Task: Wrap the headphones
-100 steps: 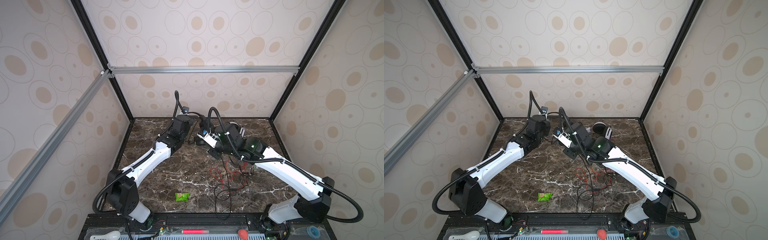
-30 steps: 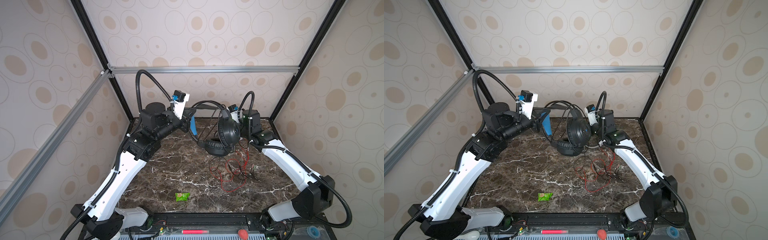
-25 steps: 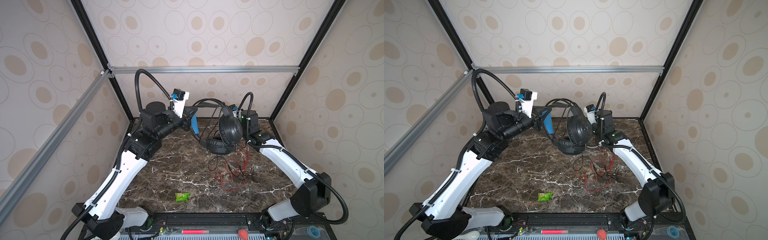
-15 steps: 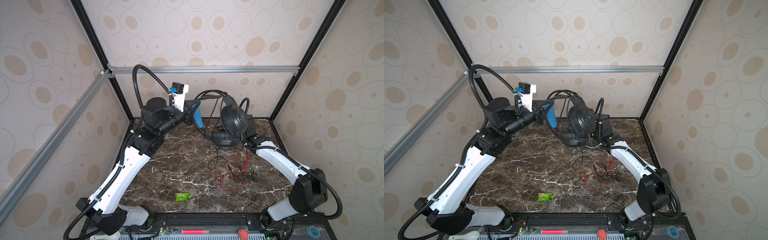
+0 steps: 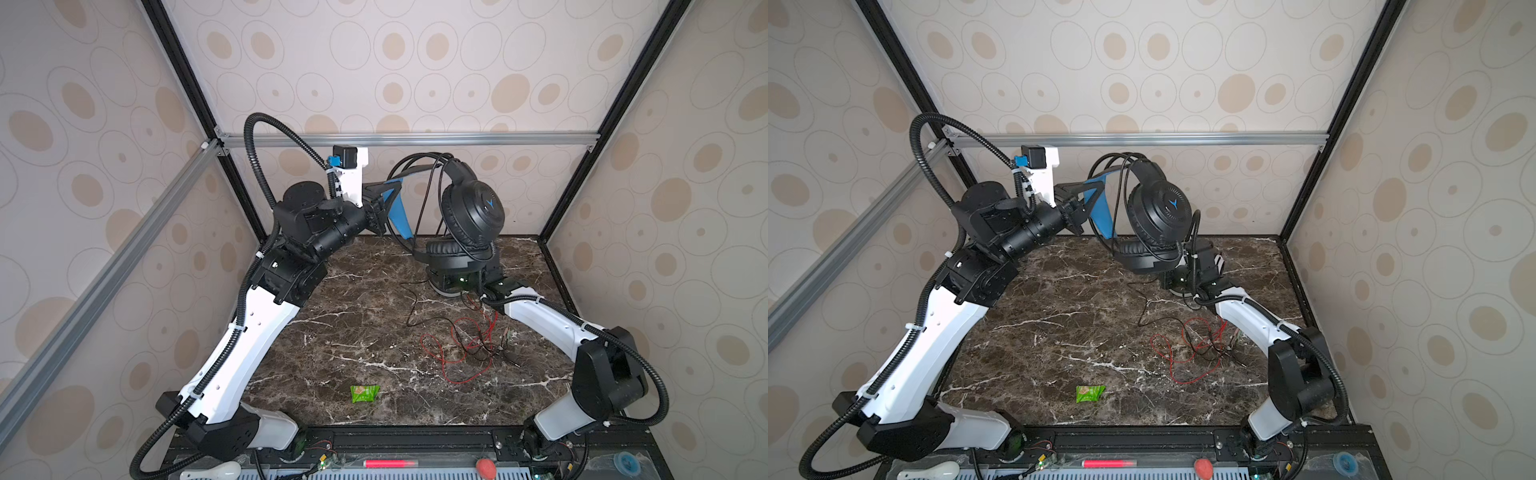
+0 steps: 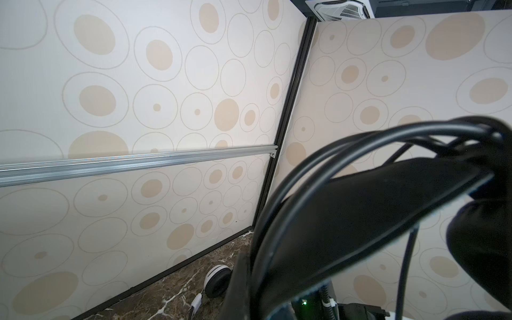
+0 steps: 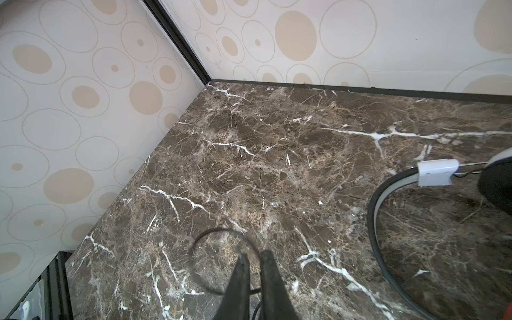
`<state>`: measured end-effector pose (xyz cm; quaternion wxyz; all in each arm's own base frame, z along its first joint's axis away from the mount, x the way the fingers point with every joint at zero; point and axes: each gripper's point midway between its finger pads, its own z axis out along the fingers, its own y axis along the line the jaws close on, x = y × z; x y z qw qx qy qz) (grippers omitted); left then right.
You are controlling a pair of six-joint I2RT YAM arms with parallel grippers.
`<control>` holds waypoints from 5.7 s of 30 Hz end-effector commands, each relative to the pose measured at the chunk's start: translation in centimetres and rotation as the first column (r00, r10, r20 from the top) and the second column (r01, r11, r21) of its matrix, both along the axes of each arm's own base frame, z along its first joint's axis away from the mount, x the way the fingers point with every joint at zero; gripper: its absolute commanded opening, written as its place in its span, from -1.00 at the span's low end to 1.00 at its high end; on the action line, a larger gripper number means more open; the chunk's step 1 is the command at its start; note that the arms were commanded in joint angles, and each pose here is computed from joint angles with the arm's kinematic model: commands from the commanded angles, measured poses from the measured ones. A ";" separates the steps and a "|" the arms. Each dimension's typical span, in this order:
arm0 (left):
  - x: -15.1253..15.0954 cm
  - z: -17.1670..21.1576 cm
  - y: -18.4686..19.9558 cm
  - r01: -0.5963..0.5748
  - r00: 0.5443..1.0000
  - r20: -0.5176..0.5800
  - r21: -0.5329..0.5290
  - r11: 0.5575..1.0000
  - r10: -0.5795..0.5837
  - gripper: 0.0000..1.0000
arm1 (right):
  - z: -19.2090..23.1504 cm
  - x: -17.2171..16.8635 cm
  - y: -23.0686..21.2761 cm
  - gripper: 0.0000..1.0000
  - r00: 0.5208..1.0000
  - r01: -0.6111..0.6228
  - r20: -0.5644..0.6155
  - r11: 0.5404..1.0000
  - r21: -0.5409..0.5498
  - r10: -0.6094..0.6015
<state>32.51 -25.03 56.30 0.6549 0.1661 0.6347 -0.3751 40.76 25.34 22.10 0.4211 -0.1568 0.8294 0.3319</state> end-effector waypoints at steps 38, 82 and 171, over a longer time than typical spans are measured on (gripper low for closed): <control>8.3 -0.2 8.5 -0.588 0.808 -0.177 -0.287 0.756 0.562 -1.00 | -3.0 -10.3 2.0 -1.00 0.992 -0.122 -0.018 0.946 -0.299 0.122; 10.1 -21.5 8.5 -0.446 0.832 0.066 0.670 0.593 0.550 -1.00 | 11.5 -10.5 2.0 -1.00 0.888 -0.015 0.287 0.646 -0.763 0.359; -0.9 1.5 5.6 -0.163 0.983 0.066 -0.112 0.980 0.171 -1.00 | 0.5 -2.0 1.5 -0.61 0.997 -0.078 0.021 0.996 0.052 0.077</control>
